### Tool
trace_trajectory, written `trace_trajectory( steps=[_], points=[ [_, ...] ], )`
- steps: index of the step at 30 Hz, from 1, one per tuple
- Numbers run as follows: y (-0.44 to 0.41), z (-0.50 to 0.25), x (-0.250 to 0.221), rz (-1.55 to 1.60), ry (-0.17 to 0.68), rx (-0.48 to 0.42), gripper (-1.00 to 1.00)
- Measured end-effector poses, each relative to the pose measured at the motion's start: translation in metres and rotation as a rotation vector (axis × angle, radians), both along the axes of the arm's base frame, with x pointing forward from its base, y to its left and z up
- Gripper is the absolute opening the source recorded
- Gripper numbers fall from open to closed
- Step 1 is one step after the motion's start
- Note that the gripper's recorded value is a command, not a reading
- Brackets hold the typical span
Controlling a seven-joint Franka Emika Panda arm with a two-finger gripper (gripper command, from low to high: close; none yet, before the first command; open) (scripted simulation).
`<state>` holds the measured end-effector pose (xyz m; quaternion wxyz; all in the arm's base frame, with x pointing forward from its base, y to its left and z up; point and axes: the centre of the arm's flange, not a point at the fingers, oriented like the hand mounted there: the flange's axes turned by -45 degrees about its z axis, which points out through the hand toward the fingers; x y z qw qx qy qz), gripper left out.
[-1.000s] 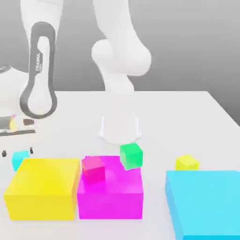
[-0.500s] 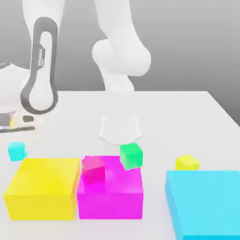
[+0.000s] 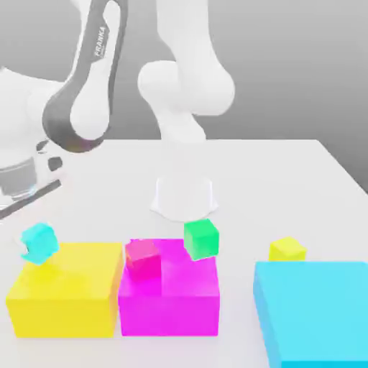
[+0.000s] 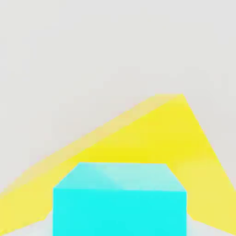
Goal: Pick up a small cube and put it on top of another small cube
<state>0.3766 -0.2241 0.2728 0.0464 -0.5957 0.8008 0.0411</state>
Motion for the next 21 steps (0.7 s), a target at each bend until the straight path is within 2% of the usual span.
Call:
trace_trajectory(
  steps=[5, 11, 17, 18, 21],
  points=[
    [0.066, 0.039, 0.015, 0.320, -0.034, -0.012, -1.00],
    [0.145, 0.071, 0.009, 0.663, -0.031, -0.084, -1.00],
    [0.151, 0.015, -0.001, 0.662, -0.017, -0.126, -1.00],
    [0.152, 0.007, -0.002, 0.662, -0.017, -0.126, 1.00],
    [0.152, 0.007, -0.002, 0.662, -0.017, -0.126, 1.00]
  ],
)
